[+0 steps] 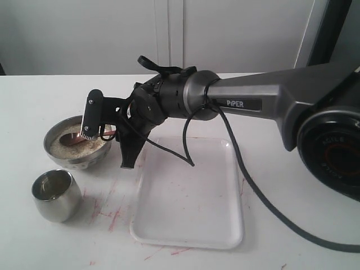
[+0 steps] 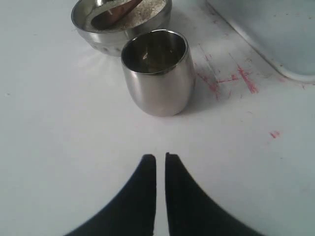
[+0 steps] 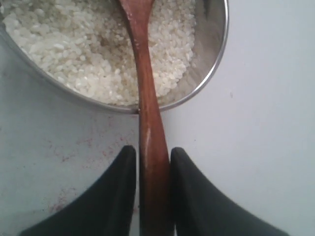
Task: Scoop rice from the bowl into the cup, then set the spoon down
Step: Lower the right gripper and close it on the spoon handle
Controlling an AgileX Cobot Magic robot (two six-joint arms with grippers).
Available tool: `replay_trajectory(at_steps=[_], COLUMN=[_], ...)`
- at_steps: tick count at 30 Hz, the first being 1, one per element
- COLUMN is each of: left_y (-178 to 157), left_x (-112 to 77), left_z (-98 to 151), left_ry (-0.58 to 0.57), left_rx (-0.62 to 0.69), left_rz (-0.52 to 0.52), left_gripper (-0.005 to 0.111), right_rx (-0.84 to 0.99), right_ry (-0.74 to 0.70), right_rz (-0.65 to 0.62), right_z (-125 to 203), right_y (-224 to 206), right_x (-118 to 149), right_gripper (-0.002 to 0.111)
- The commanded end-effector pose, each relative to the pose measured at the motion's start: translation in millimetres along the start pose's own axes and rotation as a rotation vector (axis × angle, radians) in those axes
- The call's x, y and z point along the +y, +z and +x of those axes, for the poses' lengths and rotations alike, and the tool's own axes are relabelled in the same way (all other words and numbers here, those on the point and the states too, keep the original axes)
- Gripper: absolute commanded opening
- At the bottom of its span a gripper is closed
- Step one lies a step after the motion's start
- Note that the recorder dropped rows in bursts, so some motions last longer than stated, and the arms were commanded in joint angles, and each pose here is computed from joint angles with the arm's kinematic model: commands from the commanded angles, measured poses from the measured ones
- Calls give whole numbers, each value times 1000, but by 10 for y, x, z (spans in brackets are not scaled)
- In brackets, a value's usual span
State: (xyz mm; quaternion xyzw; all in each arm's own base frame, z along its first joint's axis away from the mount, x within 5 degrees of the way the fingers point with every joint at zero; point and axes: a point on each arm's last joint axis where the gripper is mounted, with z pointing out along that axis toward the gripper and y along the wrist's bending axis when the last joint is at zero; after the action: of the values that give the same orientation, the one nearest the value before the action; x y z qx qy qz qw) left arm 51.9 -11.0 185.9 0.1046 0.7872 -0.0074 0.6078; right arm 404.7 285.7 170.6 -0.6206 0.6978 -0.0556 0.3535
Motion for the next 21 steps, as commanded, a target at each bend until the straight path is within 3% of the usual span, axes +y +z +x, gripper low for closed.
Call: replay_trajectory(at_steps=[1,5,10,21], left_y=[3,3,3,3], left_x=[-9,-9,-9,-9], left_z=[16,16,16,16], left_ry=[-5,-5,-5,-5], left_rx=[3,3,3,3], left_rz=[11,11,11,11], left_gripper=[14,14,14,14], right_rx=[7,13,0,-1], right_ry=[7,8,9,9], right_rz=[-3,-8,7,14], right_z=[-4,-14,-50,-117], right_y=[-15,-47,-121,-375], right_x=[-12,-28,-72,-166], right_gripper=[23,22,1,0])
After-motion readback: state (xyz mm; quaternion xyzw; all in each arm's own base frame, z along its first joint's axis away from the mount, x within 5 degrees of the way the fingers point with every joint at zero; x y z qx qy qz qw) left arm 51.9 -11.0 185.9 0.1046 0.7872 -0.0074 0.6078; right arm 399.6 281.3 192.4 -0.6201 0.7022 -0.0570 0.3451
